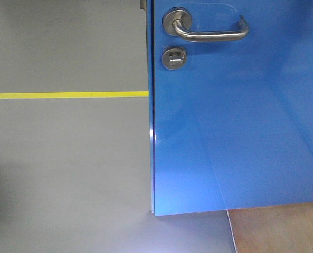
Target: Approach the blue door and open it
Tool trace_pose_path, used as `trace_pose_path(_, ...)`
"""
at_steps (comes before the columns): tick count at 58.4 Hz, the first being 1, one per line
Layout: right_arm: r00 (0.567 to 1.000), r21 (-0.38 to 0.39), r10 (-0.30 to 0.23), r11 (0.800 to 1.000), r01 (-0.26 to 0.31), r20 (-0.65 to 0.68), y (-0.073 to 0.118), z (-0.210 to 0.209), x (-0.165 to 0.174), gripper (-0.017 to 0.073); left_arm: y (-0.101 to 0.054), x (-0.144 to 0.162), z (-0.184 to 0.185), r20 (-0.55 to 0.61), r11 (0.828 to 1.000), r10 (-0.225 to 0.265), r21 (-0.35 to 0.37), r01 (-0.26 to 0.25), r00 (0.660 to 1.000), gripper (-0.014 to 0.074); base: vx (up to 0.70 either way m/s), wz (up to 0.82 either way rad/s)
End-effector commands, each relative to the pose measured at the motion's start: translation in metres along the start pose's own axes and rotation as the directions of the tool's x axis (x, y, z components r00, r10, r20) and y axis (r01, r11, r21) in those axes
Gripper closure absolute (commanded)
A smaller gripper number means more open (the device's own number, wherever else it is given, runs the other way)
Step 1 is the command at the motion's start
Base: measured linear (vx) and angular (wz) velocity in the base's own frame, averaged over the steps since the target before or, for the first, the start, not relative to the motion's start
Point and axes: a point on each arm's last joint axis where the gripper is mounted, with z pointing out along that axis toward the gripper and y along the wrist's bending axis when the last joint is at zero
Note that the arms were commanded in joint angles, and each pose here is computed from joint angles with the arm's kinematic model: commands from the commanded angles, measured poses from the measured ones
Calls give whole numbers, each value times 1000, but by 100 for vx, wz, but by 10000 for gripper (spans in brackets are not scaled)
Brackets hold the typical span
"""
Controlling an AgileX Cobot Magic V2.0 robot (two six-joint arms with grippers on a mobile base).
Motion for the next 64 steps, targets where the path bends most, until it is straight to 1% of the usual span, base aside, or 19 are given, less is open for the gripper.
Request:
trace_pose_path(1,994,-37,-59,997,63,92,17,-15,-15,557,0,-7,-1,96,1000,-10,5,9,995,524,0,0)
trace_pose_path(3,991,-31,-92,995,95,96,18,-19,-16,557,0,-7,-1,96,1000,-10,5,9,995,524,0,0)
trace_pose_path(6,980,-14,-170,985,172,102,21,-28,-18,557,0,-7,-1,96,1000,-10,5,9,995,524,0,0)
trace_pose_path(7,979,-11,-179,983,181,101,21,-29,-18,557,0,-7,-1,96,1000,-10,5,9,995,524,0,0)
trace_pose_path(11,959,5,-259,966,260,112,26,-42,-20,557,0,-7,-1,96,1000,-10,5,9,995,524,0,0)
trace_pose_path(16,935,14,-322,946,324,148,33,-60,-24,557,0,-7,-1,96,1000,-10,5,9,995,524,0,0)
trace_pose_path(24,926,7,-323,945,328,195,33,-90,-16,557,0,-7,-1,96,1000,-10,5,9,995,524,0,0)
trace_pose_path(30,927,27,-326,945,327,186,17,-110,5,557,0,-7,-1,96,1000,-10,5,9,995,524,0,0)
trace_pose_path(34,919,49,-357,934,353,166,6,-126,20,557,0,-7,-1,96,1000,-10,5,9,995,524,0,0)
trace_pose_path(41,886,94,-444,895,435,133,-15,-156,47,557,0,-7,-1,96,1000,-10,5,9,995,524,0,0)
trace_pose_path(42,871,106,-473,881,462,135,-18,-164,51,557,0,-7,-1,96,1000,-10,5,9,995,524,0,0)
trace_pose_path(44,855,121,-501,864,488,129,-24,-170,58,557,0,-7,-1,96,1000,-10,5,9,995,524,0,0)
trace_pose_path(48,804,165,-584,809,565,109,-40,-184,74,557,0,-7,-1,96,1000,-10,5,9,995,524,0,0)
trace_pose_path(49,771,185,-626,776,603,114,-44,-191,78,557,0,-7,-1,96,1000,-10,5,9,995,524,0,0)
trace_pose_path(51,742,206,-664,743,637,97,-53,-195,86,557,0,-7,-1,96,1000,-10,5,9,995,524,0,0)
trace_pose_path(52,721,218,-687,720,659,91,-57,-199,90,557,0,-7,-1,96,1000,-10,5,9,995,524,0,0)
trace_pose_path(54,701,229,-707,699,677,87,-63,-203,96,557,0,-7,-1,96,1000,-10,5,9,995,524,0,0)
trace_pose_path(57,691,234,-717,690,685,90,-73,-208,107,557,0,-7,-1,96,1000,-10,5,9,995,524,0,0)
trace_pose_path(64,692,222,-707,705,674,143,-96,-217,133,557,0,-7,-1,96,1000,-10,5,9,995,524,0,0)
